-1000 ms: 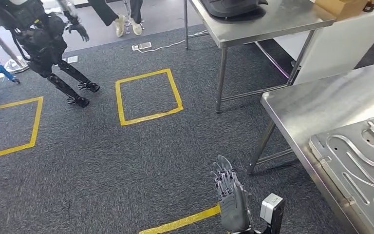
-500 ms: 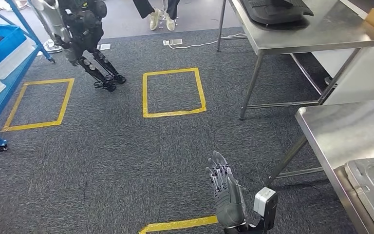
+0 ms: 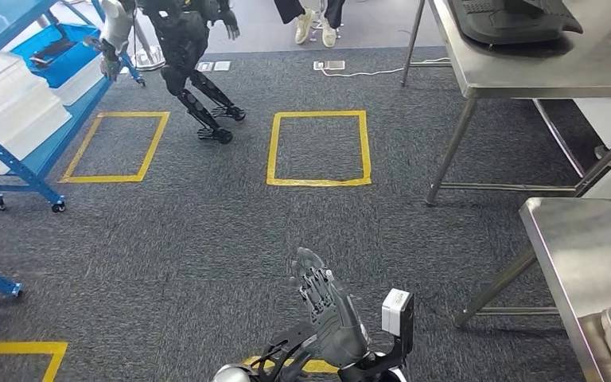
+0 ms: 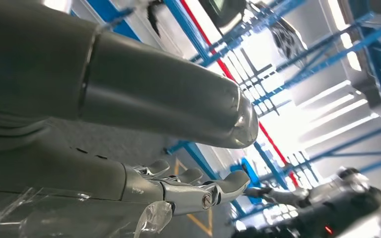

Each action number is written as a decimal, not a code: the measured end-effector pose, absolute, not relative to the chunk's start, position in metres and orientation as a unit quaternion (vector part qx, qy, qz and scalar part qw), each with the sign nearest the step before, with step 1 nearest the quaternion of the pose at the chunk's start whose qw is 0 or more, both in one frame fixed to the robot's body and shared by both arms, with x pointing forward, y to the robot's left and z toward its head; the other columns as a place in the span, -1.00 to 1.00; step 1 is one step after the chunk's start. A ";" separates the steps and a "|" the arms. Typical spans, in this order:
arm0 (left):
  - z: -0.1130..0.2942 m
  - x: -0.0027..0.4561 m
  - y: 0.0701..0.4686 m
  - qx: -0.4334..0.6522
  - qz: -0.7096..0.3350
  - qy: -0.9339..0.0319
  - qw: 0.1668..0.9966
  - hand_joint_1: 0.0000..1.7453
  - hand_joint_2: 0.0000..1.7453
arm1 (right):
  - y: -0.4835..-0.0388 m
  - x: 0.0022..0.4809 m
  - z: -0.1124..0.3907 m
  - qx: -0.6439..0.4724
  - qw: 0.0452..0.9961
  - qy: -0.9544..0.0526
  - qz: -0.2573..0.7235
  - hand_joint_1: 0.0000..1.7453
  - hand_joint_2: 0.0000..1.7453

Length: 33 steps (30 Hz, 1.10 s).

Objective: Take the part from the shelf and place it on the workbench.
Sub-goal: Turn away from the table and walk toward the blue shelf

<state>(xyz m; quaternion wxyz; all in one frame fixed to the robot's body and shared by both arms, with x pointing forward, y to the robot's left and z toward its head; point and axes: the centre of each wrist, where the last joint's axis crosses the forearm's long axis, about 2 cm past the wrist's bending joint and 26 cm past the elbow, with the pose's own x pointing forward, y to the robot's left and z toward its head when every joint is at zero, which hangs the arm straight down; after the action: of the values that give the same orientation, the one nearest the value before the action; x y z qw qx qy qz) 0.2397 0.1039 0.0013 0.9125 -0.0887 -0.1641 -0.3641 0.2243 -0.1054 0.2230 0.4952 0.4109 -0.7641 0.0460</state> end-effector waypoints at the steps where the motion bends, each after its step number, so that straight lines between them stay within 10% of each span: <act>1: 0.003 0.241 0.104 -0.094 -0.363 -0.168 0.912 -1.00 -1.00 | -0.104 0.224 0.222 0.413 0.496 -0.762 0.048 -1.00 -1.00; 33: 0.017 0.246 0.095 -0.157 -0.325 -0.202 0.911 -1.00 -1.00 | -0.105 0.212 0.195 0.415 0.521 -0.744 0.055 -1.00 -1.00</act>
<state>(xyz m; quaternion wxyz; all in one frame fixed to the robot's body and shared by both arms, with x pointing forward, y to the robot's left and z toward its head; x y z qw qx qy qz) 0.2458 0.0954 0.0169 0.9106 -0.1570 -0.2019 -0.3246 0.2117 -0.1047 0.1952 0.5208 0.4152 -0.7439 0.0550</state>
